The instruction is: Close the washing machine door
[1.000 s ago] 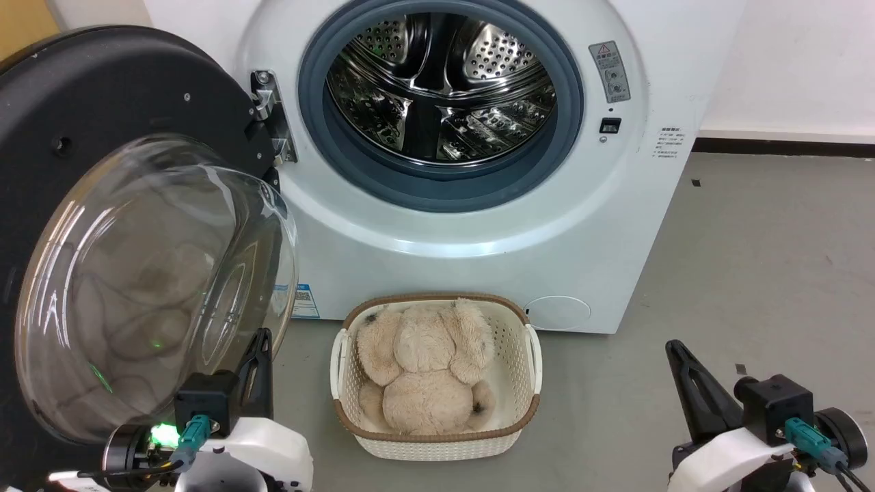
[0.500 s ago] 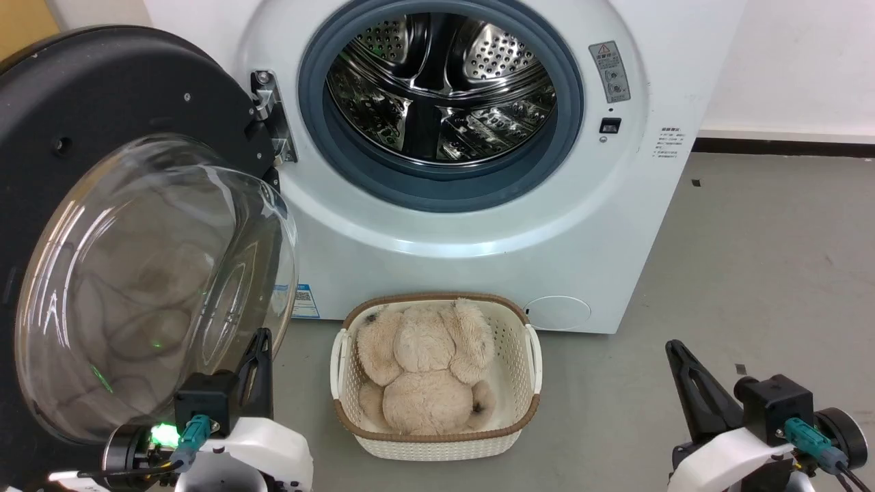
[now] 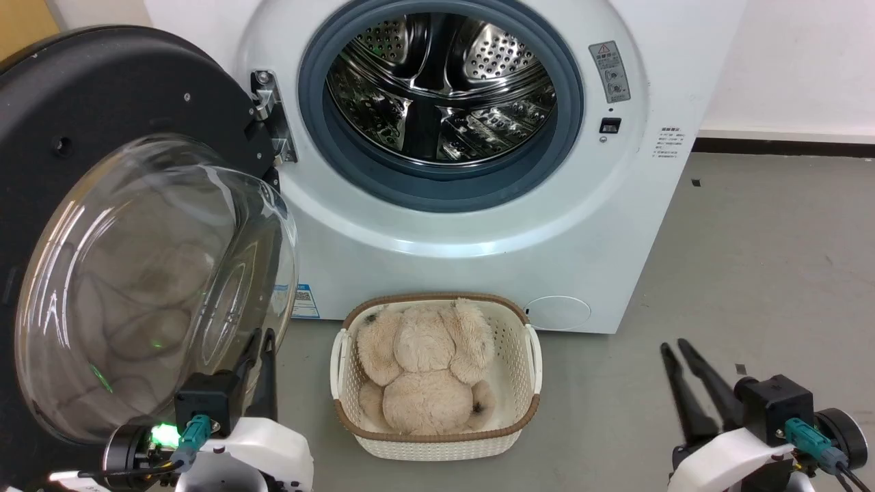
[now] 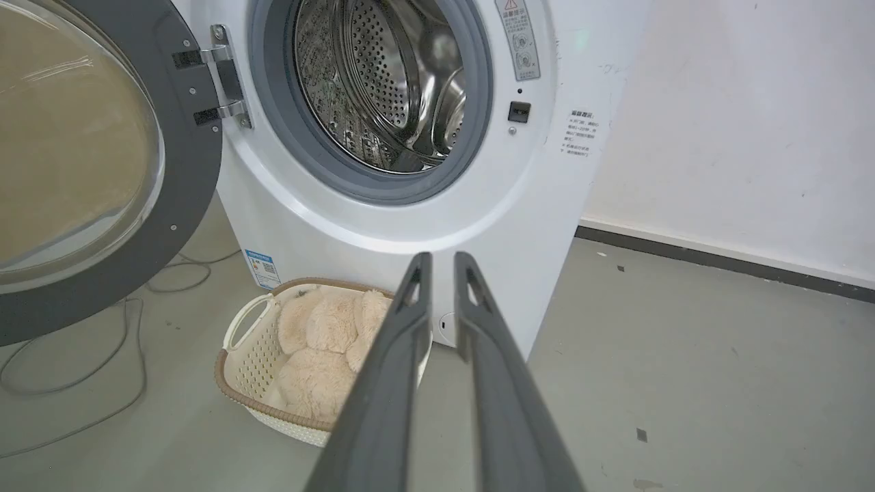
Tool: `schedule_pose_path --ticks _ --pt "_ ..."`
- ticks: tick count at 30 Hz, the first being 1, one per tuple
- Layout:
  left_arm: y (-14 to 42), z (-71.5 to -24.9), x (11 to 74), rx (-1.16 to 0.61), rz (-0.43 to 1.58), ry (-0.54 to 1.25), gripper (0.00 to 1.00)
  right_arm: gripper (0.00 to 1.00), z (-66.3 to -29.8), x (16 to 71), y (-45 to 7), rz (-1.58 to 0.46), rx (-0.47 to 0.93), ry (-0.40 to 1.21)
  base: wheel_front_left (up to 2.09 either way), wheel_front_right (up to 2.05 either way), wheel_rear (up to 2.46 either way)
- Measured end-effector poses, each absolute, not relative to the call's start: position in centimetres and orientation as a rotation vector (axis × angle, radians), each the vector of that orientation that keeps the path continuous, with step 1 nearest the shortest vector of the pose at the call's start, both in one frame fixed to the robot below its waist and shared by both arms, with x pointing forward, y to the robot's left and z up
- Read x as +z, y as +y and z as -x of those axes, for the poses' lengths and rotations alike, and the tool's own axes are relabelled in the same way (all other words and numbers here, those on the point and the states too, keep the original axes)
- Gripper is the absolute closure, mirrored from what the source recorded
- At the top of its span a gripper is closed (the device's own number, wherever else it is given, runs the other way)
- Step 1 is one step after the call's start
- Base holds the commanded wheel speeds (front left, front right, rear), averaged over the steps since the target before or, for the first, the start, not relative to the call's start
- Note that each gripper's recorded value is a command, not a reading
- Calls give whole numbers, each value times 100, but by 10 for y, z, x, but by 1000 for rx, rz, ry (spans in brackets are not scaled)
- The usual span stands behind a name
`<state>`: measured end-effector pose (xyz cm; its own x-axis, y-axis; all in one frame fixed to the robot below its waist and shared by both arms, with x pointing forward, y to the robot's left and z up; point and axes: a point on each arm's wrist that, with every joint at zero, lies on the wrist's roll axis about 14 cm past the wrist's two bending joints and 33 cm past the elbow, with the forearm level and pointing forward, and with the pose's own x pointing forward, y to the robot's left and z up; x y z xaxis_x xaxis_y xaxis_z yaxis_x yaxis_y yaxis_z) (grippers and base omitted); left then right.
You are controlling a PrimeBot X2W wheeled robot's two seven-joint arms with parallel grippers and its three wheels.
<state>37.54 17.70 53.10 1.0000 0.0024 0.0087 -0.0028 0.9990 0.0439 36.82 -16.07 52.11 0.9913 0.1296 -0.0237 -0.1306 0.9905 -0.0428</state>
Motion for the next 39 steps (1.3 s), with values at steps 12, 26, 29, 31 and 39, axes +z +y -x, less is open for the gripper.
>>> schedule_pose_path --ticks 12,26,29,31,39 --pt "177 -376 532 14 -44 -19 0 0 -369 522 -167 24 113 13 0 0 0" --pt "183 -377 552 60 -51 -100 100 0 -378 530 -163 -14 124 -34 0 0 0" --pt "187 -376 562 77 -52 -132 100 0 -382 533 -158 -21 138 -47 0 0 0" --pt "190 -376 569 86 -55 -158 100 0 -384 534 -155 -23 148 -53 0 0 0" --pt "207 -375 615 122 -93 -298 100 0 -394 535 -140 -45 189 -64 0 0 0"
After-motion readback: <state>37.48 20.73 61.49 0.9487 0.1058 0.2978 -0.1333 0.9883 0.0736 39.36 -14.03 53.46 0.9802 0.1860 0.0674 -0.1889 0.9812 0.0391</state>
